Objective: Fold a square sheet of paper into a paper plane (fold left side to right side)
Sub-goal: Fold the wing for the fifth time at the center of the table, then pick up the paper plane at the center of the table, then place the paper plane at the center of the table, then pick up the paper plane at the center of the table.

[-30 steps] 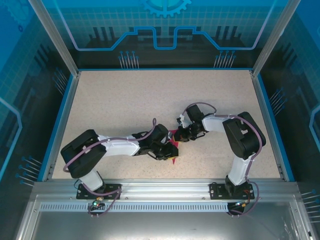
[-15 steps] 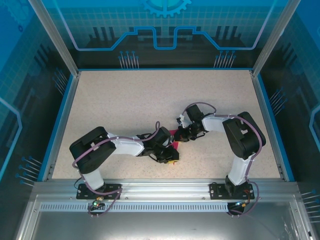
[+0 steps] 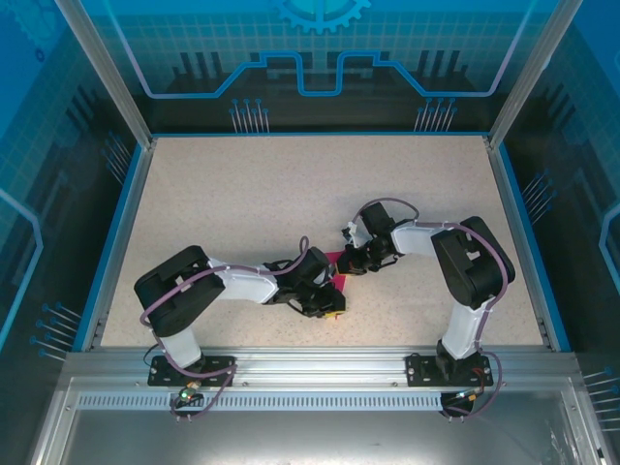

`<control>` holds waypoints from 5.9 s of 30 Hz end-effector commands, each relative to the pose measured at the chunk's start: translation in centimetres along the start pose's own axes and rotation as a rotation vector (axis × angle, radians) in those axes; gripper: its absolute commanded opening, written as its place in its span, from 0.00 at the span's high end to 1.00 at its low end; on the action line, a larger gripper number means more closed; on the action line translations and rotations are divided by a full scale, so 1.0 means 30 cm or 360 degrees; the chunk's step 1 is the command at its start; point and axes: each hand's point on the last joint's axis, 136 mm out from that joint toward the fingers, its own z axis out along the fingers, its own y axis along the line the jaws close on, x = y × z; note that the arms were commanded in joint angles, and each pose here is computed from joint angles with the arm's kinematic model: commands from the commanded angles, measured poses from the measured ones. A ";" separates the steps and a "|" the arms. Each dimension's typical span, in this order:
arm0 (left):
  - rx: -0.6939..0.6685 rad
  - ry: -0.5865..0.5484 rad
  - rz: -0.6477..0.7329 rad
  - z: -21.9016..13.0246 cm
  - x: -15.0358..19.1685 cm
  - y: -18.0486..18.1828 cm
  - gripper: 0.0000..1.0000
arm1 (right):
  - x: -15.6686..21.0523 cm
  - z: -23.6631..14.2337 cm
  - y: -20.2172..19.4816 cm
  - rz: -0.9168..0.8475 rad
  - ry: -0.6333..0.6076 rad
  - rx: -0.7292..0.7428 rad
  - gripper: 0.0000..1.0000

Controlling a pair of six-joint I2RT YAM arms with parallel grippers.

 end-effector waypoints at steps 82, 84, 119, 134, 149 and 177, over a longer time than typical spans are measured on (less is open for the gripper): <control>-0.0374 -0.0732 0.0059 -0.451 -0.166 0.121 0.55 | -0.002 -0.324 0.021 -0.0159 -0.0420 0.0587 0.42; -0.0404 -0.0797 0.0063 -0.473 -0.186 0.120 0.55 | 0.027 -0.312 0.044 -0.0143 -0.0428 0.0572 0.37; -0.0433 -0.1211 -0.0019 -0.735 -0.136 0.189 0.38 | 0.092 -0.112 0.139 -0.0128 -0.0297 -0.0194 1.00; -0.0437 -0.1154 0.0009 -0.717 -0.141 0.169 0.35 | 0.120 -0.253 -0.116 -0.0098 -0.0270 0.0516 0.65; -0.0336 -0.1148 0.0066 -0.704 -0.145 0.132 0.20 | 0.188 -0.209 0.055 -0.0443 -0.0128 0.0549 0.42; -0.0374 -0.1140 0.0120 -0.716 -0.138 0.133 0.11 | 0.148 -0.068 -0.048 -0.0351 -0.0006 0.0874 0.82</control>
